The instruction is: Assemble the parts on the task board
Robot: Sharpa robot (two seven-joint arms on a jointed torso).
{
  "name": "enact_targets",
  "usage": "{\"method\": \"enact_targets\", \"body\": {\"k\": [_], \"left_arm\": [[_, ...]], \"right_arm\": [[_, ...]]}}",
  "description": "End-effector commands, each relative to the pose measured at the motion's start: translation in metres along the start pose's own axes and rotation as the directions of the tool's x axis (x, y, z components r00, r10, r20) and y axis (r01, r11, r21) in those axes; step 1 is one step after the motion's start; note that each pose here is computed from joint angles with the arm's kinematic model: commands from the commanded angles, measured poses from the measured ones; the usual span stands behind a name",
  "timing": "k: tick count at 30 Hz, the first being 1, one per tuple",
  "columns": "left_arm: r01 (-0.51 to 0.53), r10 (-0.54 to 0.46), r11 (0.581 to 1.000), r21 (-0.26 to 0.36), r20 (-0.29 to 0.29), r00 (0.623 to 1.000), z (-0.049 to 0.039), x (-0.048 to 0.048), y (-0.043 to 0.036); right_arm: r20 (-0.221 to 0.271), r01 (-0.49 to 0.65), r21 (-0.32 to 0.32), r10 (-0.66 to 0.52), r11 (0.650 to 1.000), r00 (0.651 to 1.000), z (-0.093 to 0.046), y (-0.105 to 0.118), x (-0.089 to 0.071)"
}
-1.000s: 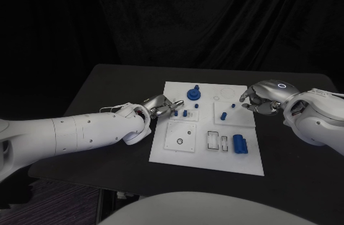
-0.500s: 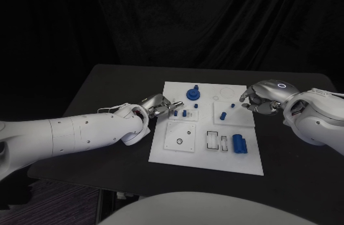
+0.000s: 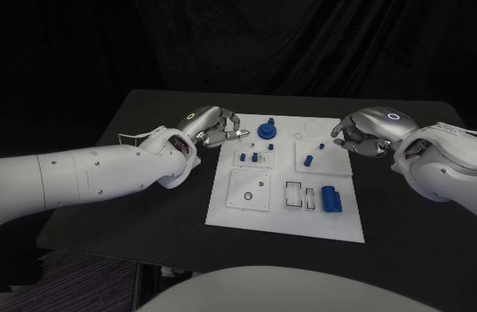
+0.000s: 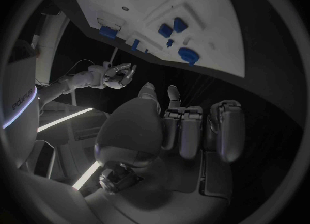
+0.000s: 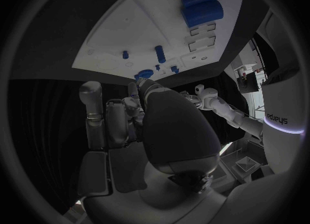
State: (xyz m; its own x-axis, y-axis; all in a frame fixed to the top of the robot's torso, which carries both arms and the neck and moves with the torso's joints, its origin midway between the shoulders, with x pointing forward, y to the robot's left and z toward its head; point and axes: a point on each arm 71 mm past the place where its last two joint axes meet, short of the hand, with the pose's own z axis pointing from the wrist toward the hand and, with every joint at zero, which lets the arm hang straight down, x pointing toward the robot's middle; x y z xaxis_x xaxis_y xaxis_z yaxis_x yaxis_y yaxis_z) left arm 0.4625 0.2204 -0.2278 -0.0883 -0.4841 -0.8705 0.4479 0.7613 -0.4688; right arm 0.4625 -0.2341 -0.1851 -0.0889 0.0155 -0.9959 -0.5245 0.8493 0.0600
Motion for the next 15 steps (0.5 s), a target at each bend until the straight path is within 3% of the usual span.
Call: {"method": "enact_targets", "body": {"k": [1, 4, 7, 10, 15], "left_arm": [[-0.034, 0.054, 0.959, 0.28, -0.064, 0.996, 0.0076, -0.0086, -0.0237], [-0.048, 0.101, 0.937, 0.347, -0.135, 0.986, 0.0175, -0.0133, -0.0306], [-0.129, 0.226, 0.904, 0.408, -0.199, 0.954, 0.0273, -0.0113, -0.0356], [-0.207, 0.337, 0.871, 0.446, -0.234, 0.912, 0.0372, -0.0057, -0.0381], [-0.282, 0.433, 0.835, 0.472, -0.249, 0.866, 0.0525, 0.0039, -0.0433]], "right_arm": [[0.091, -0.022, -0.05, 0.026, 0.998, 0.995, -0.002, 0.004, -0.006], [0.104, -0.026, -0.056, 0.032, 0.998, 0.994, -0.003, 0.004, -0.008], [0.113, -0.029, -0.057, 0.035, 0.998, 0.993, -0.004, 0.003, -0.009], [0.115, -0.03, -0.056, 0.036, 0.998, 0.993, -0.005, 0.002, -0.009], [0.112, -0.031, -0.049, 0.036, 0.998, 0.993, -0.009, -0.001, -0.009]]}}
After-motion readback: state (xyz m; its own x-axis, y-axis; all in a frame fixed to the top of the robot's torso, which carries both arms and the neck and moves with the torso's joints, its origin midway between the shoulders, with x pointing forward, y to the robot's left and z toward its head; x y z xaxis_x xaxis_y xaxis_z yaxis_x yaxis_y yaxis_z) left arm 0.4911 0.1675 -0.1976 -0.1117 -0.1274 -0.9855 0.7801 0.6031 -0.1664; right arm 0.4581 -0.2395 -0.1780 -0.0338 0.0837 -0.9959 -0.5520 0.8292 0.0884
